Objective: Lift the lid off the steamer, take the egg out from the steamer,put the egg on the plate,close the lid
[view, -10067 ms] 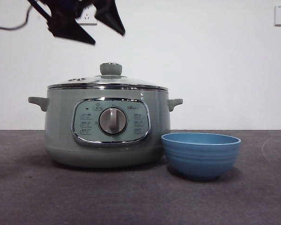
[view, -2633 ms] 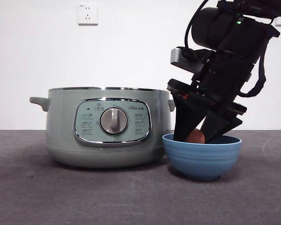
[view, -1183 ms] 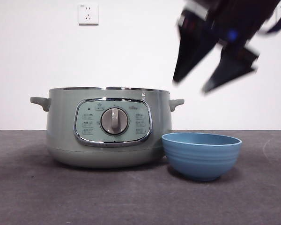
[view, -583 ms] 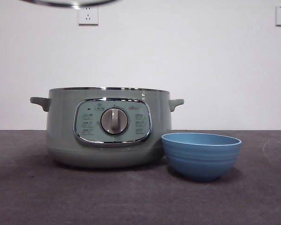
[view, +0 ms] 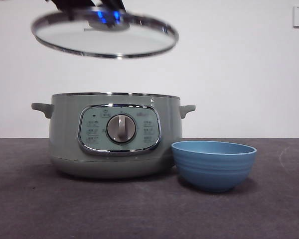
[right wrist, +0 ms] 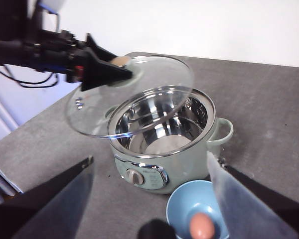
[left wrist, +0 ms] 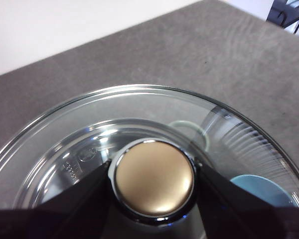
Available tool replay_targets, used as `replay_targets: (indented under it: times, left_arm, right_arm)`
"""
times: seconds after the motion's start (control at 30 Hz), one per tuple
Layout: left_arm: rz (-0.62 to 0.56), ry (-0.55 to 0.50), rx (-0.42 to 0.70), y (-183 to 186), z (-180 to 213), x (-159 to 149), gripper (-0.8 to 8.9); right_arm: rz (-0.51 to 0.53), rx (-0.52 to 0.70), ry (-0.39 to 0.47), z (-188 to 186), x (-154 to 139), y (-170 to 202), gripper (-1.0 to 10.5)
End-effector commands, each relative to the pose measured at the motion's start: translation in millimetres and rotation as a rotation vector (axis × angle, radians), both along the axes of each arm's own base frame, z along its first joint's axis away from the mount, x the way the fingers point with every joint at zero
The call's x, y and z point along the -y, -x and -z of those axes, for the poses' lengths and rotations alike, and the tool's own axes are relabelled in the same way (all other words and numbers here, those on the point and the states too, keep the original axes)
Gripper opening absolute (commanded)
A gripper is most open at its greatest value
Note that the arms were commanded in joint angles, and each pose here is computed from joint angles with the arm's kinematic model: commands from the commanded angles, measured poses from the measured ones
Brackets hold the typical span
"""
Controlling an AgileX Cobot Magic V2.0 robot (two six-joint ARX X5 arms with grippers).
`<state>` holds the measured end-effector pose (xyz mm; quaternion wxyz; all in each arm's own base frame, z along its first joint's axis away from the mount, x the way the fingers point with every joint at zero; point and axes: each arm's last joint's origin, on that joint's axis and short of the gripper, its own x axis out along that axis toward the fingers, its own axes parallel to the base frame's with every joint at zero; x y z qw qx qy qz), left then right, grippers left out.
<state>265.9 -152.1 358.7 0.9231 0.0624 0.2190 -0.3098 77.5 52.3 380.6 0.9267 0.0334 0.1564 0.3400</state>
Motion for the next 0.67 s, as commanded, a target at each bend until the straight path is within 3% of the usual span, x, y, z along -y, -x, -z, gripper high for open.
replay_targets:
  times: [0.03,0.33,0.67]
  left_arm:
    - [0.010,0.018,0.058,-9.2,-2.5,5.7,-0.08]
    - [-0.015,-0.018,0.023,-35.0,26.1,18.8,-0.08]
    - [-0.053,-0.056,-0.011,-52.2,41.6,8.2,-0.08]
  right_arm:
    - [0.003,-0.002,-0.012,-0.8,0.4,1.0,3.9]
    - [0.003,-0.006,-0.012,-0.5,0.4,1.1,3.9]
    - [0.004,-0.013,-0.008,0.3,0.6,1.2,3.9]
